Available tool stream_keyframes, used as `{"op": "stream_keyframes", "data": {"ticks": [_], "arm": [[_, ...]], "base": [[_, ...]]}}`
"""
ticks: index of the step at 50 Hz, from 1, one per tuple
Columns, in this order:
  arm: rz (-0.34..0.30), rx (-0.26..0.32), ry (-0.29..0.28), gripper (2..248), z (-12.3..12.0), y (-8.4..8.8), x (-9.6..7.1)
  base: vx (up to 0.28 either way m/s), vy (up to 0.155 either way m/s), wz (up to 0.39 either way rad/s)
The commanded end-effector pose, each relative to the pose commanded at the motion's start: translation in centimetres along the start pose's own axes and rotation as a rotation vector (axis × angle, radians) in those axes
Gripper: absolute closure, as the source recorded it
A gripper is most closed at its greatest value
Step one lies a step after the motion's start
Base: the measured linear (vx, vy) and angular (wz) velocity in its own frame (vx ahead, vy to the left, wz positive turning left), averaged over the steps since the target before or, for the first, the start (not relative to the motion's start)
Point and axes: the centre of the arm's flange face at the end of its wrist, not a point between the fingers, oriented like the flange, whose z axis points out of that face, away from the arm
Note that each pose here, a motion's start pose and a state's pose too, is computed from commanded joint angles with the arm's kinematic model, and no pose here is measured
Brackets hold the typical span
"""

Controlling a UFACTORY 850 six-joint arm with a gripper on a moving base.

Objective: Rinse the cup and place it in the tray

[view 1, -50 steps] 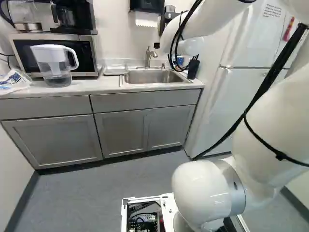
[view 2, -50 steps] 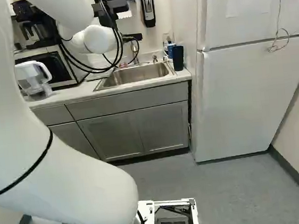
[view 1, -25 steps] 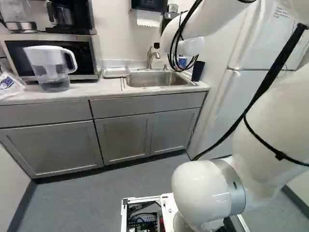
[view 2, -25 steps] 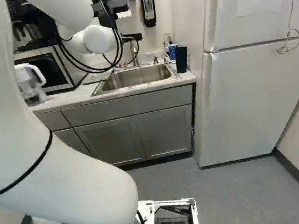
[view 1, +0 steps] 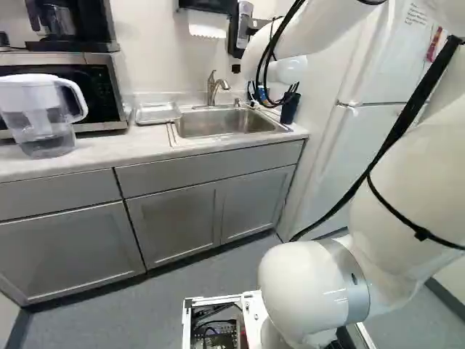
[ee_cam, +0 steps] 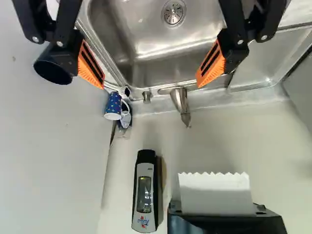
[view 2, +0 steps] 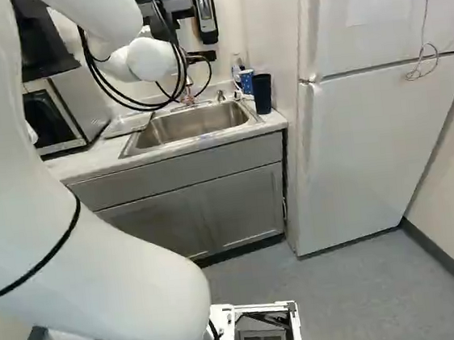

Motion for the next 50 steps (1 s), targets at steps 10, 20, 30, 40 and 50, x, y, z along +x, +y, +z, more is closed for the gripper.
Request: {"op": "stream_keyframes", "data": {"ticks": [10, 20, 30, 40, 50], "arm": [[0.000, 0.000, 0.000, 3, 0.00, 0.00, 0.00], [0.000, 0.000, 0.000, 3, 0.00, 0.00, 0.00], [0.000, 0.000, 0.000, 3, 0.00, 0.00, 0.00], [0.000, 0.000, 0.000, 3, 0.00, 0.00, 0.00], [0.000, 0.000, 0.000, 3, 0.00, 0.00, 0.00]], "base": [[0.119, 0.039, -0.195], [0.106, 0.062, -0.032], [0.110, 0.070, -0.024], [0.110, 0.073, -0.018], [0.101, 0.069, -0.017]]}}
